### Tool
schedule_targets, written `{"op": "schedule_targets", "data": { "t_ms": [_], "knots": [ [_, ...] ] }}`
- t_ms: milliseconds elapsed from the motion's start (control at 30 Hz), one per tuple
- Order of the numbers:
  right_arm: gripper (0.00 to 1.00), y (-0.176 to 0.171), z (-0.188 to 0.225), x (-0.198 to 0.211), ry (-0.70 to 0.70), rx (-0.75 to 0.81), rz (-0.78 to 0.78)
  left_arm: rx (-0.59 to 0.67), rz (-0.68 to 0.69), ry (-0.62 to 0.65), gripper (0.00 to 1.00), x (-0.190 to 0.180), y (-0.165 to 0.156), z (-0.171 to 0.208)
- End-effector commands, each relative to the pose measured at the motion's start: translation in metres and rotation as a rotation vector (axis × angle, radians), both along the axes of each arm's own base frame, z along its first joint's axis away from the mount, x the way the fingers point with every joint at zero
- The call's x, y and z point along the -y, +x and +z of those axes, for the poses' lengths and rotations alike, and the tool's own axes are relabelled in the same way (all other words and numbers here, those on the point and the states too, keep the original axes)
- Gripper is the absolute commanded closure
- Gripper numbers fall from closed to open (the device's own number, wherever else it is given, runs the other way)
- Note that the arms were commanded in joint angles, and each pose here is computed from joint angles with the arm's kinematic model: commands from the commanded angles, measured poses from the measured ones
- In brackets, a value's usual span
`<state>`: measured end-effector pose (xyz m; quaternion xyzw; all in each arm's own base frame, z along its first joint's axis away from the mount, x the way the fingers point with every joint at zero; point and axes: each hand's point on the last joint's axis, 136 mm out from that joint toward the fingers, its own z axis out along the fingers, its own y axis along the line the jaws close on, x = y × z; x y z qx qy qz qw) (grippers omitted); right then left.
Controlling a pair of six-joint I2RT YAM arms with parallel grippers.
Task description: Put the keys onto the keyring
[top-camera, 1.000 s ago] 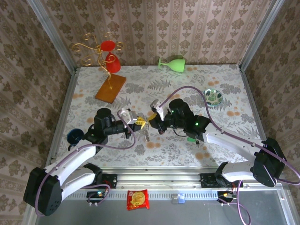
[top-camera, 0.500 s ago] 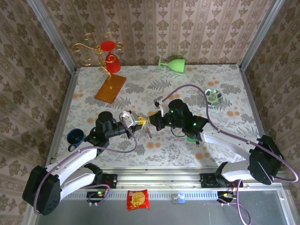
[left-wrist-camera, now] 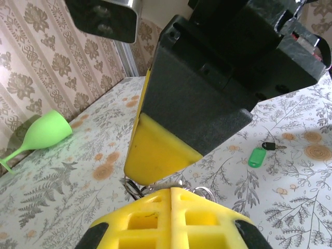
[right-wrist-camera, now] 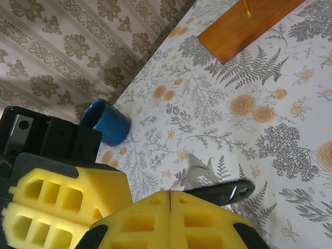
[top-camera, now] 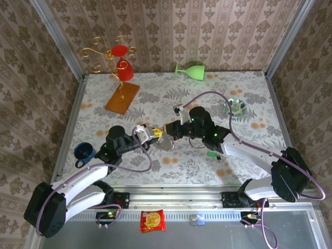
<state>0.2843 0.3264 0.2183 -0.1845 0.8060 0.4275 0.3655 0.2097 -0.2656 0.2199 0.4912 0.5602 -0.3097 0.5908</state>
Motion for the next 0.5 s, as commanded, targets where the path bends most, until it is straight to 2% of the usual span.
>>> {"op": "schedule_targets", "data": {
  "t_ms": [0, 133, 267, 367, 467],
  "knots": [
    [1.00, -0.005, 0.001, -0.006, 0.032, -0.008, 0.042, 0.072, 0.017, -0.014, 1.00, 0.000, 0.002, 0.010],
    [1.00, -0.003, -0.002, -0.001, 0.012, -0.002, 0.025, 0.069, 0.046, -0.011, 1.00, -0.002, 0.007, 0.008],
    [1.00, 0.007, -0.009, 0.019, -0.065, 0.005, -0.066, 0.047, 0.163, -0.031, 1.00, -0.014, 0.021, 0.007],
    [1.00, 0.019, -0.012, 0.057, -0.160, 0.013, -0.184, 0.013, 0.218, -0.029, 0.89, -0.021, 0.026, 0.006],
    [1.00, 0.016, -0.024, 0.096, -0.331, -0.040, -0.256, -0.029, 0.270, -0.015, 0.73, -0.028, 0.031, 0.003]
  ]
}}
